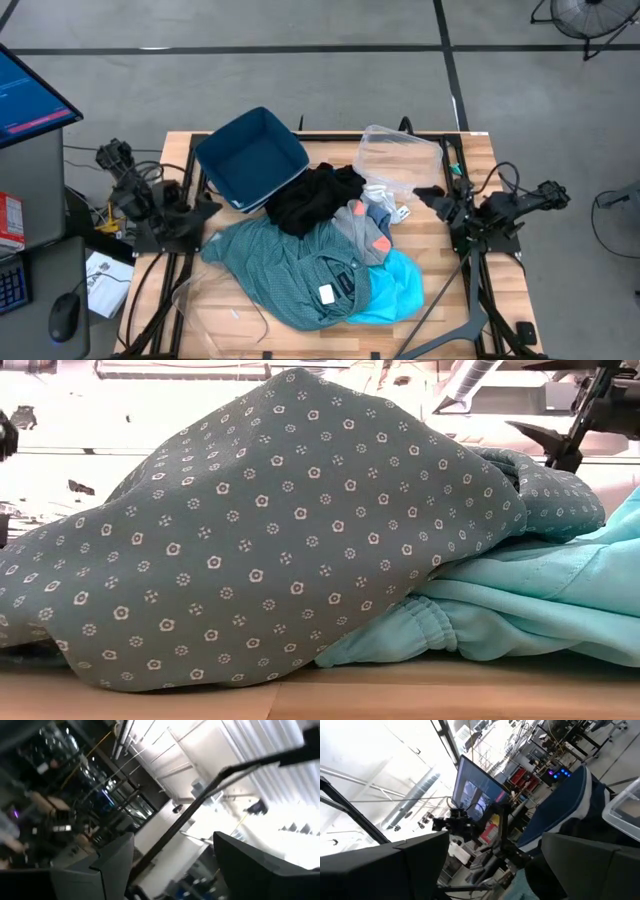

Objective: Pick & Place Cloths
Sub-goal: Put the black shirt into the blue bin

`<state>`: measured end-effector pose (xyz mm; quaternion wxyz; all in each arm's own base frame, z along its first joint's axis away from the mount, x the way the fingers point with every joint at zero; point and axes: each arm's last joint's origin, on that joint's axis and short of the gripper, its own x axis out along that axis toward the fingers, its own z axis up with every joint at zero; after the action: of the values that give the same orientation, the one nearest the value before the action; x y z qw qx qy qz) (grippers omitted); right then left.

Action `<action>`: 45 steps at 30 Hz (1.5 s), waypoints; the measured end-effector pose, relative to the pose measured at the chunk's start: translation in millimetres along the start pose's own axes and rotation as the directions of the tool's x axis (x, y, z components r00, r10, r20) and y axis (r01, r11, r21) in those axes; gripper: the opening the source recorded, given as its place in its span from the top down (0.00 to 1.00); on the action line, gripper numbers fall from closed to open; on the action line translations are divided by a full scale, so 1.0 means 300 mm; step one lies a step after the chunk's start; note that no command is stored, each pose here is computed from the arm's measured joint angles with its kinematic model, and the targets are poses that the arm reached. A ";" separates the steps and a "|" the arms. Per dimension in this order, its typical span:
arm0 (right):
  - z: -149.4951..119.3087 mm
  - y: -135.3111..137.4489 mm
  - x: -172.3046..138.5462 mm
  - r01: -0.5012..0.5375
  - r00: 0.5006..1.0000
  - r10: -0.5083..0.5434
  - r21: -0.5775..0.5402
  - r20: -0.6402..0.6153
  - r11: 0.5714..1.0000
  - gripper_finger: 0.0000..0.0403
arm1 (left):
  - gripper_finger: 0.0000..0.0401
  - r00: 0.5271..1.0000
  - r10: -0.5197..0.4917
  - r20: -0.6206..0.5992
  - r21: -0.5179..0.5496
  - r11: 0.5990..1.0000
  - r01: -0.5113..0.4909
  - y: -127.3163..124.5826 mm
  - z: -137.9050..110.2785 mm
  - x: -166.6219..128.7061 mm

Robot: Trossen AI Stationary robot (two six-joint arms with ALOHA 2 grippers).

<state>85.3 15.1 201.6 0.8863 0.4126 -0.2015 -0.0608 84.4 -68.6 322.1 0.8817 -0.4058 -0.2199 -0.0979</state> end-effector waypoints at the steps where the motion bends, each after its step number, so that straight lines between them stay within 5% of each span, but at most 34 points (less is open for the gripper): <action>1: 0.002 0.002 0.000 -0.005 1.000 0.005 0.005 0.006 1.000 0.23 | 0.36 1.000 0.000 0.000 0.040 0.999 0.000 -0.024 0.004 0.023; 9: 0.033 0.029 0.002 -0.032 0.999 0.032 -0.004 0.039 0.999 0.23 | 0.34 0.999 -0.029 0.029 0.338 0.941 0.017 -0.221 0.038 0.210; 14: 0.070 0.060 0.004 -0.046 0.996 0.050 -0.067 0.068 0.997 0.23 | 0.30 0.998 -0.003 0.061 0.544 0.838 -0.031 -0.305 0.052 0.294; 18: 0.086 0.073 0.004 -0.050 0.995 0.058 -0.091 0.080 0.995 0.23 | 0.27 0.980 0.167 0.104 0.664 0.722 -0.194 -0.326 0.059 0.328; 24: 0.083 0.070 0.005 -0.034 0.996 0.041 -0.099 0.076 0.995 0.23 | 0.23 0.889 0.421 0.180 0.719 0.560 -0.411 -0.310 0.056 0.333; 29: 0.077 0.064 0.010 0.020 0.996 -0.010 -0.110 0.088 0.994 0.23 | 0.23 0.838 0.506 0.203 0.765 0.452 -0.458 -0.299 0.039 0.337; 37: 0.065 0.070 0.030 0.055 0.996 -0.046 -0.135 0.070 0.989 0.23 | 0.23 0.742 0.618 0.261 0.846 0.225 -0.484 -0.267 -0.003 0.362; 43: 0.066 0.095 0.056 0.076 0.997 -0.069 -0.162 0.046 0.984 0.23 | 0.23 0.693 0.650 0.311 0.834 0.162 -0.527 -0.235 -0.003 0.387; 45: 0.067 0.105 0.066 0.080 0.996 -0.075 -0.170 0.040 0.982 0.23 | 0.23 0.719 0.624 0.307 0.831 0.193 -0.522 -0.233 -0.001 0.393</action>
<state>93.2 16.0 243.2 0.9120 0.3413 -0.1939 -0.1192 164.2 -113.7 423.9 0.9359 0.0644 -0.0256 0.3454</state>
